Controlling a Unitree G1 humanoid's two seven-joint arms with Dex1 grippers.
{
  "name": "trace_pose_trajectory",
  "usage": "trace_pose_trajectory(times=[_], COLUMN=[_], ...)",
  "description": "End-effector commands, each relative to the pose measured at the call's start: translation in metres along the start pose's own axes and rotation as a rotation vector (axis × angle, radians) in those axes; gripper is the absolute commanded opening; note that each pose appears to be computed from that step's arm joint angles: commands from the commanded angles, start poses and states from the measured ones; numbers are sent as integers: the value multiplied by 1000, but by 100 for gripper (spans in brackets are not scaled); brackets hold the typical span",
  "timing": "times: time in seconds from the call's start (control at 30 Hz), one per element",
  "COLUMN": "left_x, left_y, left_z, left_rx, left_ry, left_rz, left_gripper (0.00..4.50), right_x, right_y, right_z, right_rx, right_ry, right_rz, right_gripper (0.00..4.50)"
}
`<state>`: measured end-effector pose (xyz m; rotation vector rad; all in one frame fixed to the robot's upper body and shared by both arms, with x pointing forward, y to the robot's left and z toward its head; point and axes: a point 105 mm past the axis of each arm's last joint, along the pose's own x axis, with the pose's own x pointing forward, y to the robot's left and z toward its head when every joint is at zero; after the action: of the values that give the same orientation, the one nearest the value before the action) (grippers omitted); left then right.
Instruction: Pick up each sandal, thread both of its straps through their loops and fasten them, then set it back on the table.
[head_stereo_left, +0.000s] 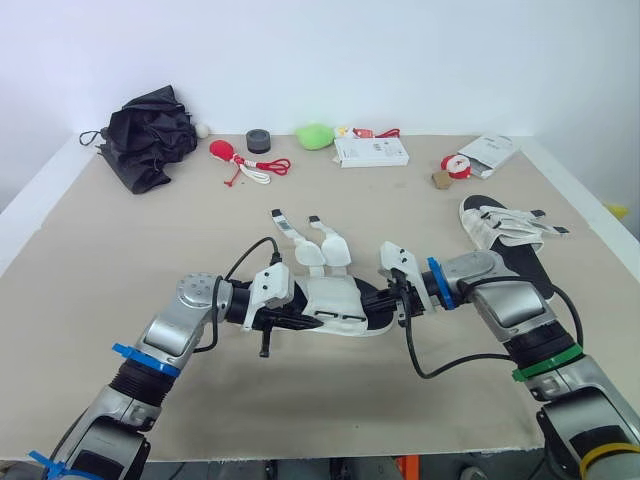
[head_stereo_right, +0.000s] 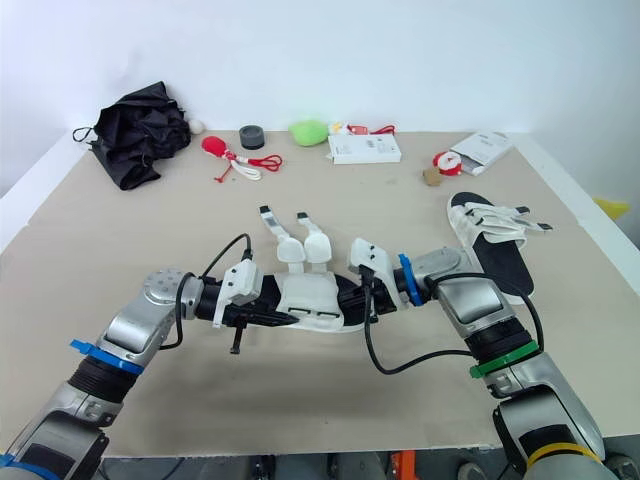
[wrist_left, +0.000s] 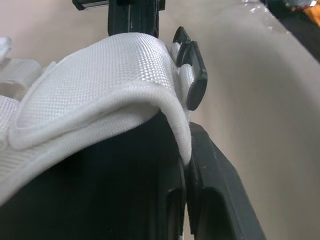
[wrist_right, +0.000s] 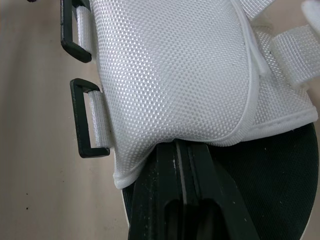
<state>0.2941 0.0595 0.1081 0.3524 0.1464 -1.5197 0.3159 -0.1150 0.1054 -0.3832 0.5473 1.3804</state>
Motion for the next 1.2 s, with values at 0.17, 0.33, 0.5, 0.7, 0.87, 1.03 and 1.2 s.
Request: trace_pose_trajectory(times=[0.17,0.33,0.5,0.7,0.87,1.03,1.2], left_x=[-30,-73,-99,-97,-75,-51,-38], left_y=[-14,-6,38,85,89,104,111], left_z=[11,15,30,5,-1,3,-8], left_rx=[-81,-291,-534,-910,-1068,-1217,-1286], left_ry=[5,37,-116,-264,-307,-418,-412], left_rz=[-116,-59,140,371,354,369,441], left_gripper=[372,440,440,440,440,440,440], right_x=[5,6,8,10,10,10,8], right_y=[0,1,1,0,1,1,1], right_z=[-40,-38,-37,-36,-33,-31,-31], right_rx=[124,118,115,102,100,103,106], right_ry=[123,107,94,91,80,71,67], right_rz=[-13,-5,-2,-2,-4,-10,-22], right_gripper=[0,0,0,0,0,0,0])
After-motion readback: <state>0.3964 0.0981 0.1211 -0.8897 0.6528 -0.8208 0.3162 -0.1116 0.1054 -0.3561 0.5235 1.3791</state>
